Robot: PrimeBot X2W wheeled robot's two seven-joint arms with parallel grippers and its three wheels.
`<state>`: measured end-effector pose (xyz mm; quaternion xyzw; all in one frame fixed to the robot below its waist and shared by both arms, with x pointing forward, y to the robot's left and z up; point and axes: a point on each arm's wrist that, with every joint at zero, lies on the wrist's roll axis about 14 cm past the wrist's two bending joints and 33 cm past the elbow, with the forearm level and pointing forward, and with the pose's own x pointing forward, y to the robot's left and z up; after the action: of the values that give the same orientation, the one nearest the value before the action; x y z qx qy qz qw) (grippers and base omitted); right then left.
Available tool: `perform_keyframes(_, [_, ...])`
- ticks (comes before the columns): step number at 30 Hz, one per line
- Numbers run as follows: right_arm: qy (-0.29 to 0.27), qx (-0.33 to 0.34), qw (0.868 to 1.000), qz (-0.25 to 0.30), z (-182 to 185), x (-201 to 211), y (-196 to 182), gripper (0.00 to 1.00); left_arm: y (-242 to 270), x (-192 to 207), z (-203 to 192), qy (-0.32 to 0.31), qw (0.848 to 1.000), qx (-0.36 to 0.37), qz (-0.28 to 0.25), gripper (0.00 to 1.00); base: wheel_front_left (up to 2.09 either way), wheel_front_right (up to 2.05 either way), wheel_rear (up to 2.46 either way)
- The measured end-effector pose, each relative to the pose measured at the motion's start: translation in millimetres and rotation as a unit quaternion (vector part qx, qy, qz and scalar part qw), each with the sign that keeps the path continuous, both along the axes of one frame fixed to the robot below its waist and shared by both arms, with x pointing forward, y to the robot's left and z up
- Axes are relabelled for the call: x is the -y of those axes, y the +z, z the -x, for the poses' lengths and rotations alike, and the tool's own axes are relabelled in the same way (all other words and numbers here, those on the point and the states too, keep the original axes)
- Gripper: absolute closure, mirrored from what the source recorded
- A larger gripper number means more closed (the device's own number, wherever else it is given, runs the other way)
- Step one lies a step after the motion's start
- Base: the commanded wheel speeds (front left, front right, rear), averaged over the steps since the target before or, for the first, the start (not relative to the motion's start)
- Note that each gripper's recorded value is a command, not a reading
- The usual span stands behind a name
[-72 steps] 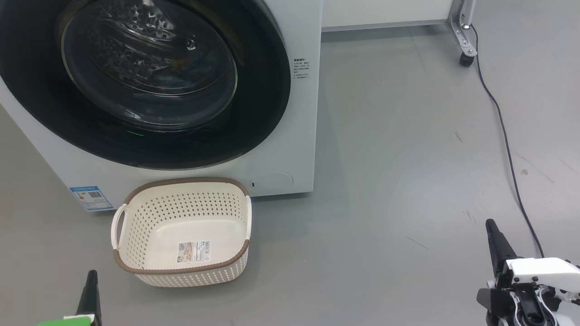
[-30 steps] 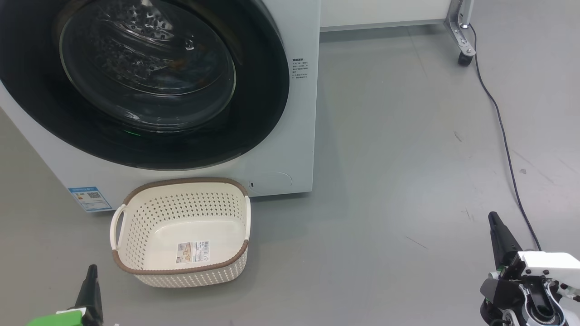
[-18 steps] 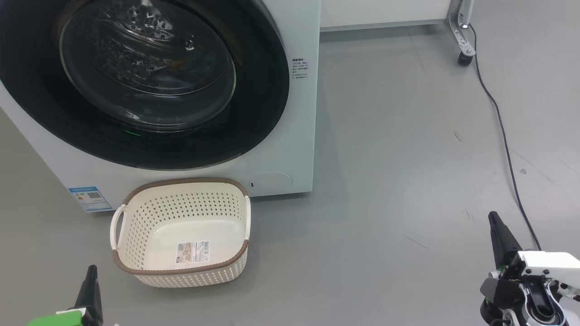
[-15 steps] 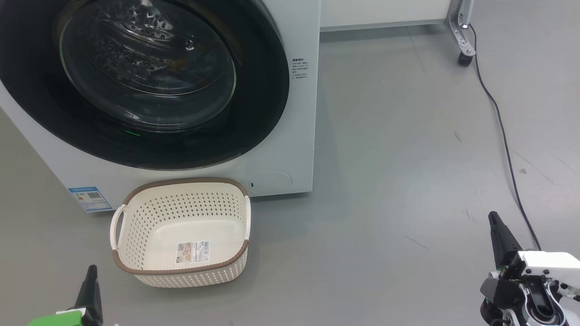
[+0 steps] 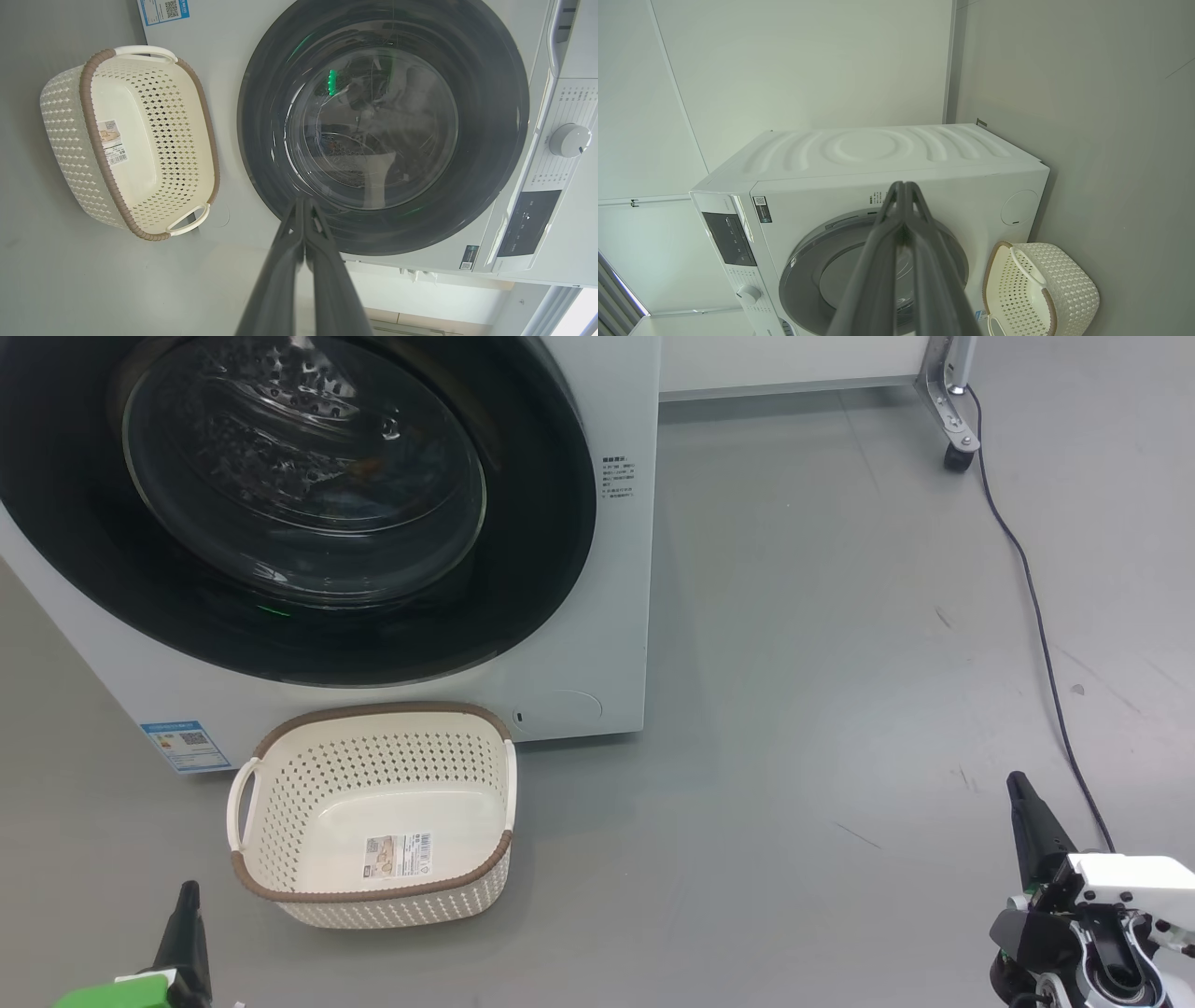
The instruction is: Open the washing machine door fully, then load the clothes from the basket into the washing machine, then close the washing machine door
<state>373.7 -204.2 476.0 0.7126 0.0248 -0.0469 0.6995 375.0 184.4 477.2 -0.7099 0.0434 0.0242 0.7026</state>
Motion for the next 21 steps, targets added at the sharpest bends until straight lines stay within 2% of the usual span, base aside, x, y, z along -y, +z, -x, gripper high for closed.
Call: perform_keyframes(21, [0.0,0.0,1.0,0.0,0.0,0.2,-0.1,1.0,-0.4,-0.4,-0.1,0.0,1.0,-0.001,0.0,1.0,0.0,0.0,0.0])
